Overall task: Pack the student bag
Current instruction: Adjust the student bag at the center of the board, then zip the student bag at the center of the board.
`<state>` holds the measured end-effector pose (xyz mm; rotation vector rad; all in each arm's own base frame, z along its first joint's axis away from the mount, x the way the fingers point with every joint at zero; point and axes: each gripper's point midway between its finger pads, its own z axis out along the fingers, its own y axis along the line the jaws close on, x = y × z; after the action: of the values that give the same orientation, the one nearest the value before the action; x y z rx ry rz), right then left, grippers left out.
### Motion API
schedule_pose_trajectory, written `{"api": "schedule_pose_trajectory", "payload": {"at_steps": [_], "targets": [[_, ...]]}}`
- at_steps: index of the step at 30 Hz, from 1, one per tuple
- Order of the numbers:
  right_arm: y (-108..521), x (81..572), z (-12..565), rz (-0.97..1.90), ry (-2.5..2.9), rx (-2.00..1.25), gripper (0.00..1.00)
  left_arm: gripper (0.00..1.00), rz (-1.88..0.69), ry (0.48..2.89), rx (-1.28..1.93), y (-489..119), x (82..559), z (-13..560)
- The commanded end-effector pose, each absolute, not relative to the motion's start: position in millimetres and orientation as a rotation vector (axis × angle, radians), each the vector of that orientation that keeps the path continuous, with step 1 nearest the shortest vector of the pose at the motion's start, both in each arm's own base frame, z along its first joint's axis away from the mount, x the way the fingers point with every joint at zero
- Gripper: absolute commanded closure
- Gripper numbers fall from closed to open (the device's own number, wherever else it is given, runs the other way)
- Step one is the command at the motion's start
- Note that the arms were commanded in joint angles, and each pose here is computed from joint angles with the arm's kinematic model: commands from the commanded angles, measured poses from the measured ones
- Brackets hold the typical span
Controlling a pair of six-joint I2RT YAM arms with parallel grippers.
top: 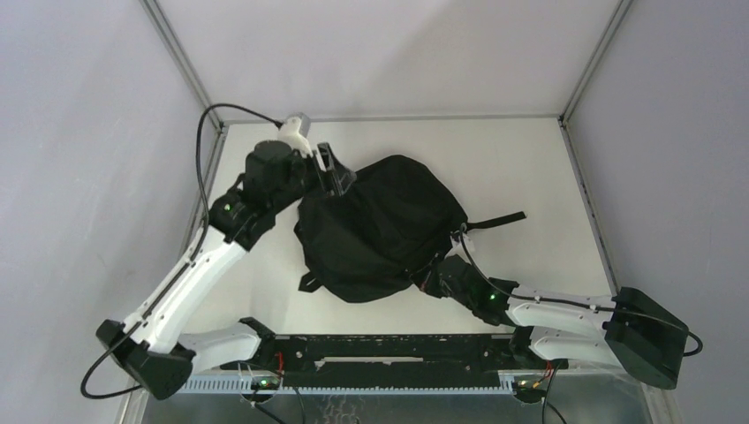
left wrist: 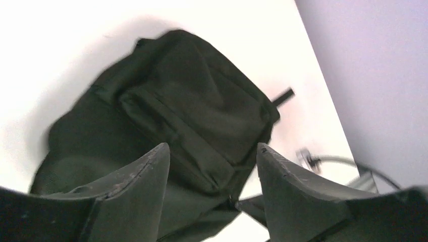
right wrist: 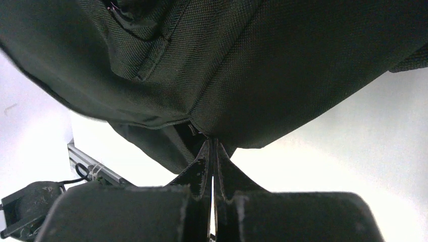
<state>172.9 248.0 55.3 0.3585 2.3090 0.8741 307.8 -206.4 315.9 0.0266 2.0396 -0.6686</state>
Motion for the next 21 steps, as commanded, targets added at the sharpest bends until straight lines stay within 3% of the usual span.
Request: {"api": "schedule_pose_trajectory", "payload": {"at_steps": [1, 4, 7, 11, 16, 21], "targets": [[257.1, 179.5, 63.1, 0.946, 2.276, 0.377, 1.00, 0.34, -0.832, 2.156, 0.143, -249.7, 265.6, 264.7], [256.3, 179.7, 60.3, 0.937, 2.284, 0.379, 1.00, 0.38, -1.091, 2.206, 0.285, -298.5, 223.6, 246.8], [254.6, 179.4, 58.6, 0.926, 2.289, 0.380, 1.00, 0.40, -1.192, 2.279, 0.358, -325.9, 202.0, 218.4], [251.6, 178.5, 58.1, 0.916, 2.294, 0.372, 1.00, 0.46, -1.234, 2.372, 0.398, -340.8, 195.6, 186.6], [242.8, 178.9, 62.7, 0.901, 2.273, 0.387, 1.00, 0.47, -1.287, 2.503, 0.474, -352.6, 172.7, 152.8], [238.9, 179.4, 66.3, 0.907, 2.268, 0.360, 1.00, 0.51, -1.144, 2.485, 0.392, -328.3, 171.4, 135.1]]}}
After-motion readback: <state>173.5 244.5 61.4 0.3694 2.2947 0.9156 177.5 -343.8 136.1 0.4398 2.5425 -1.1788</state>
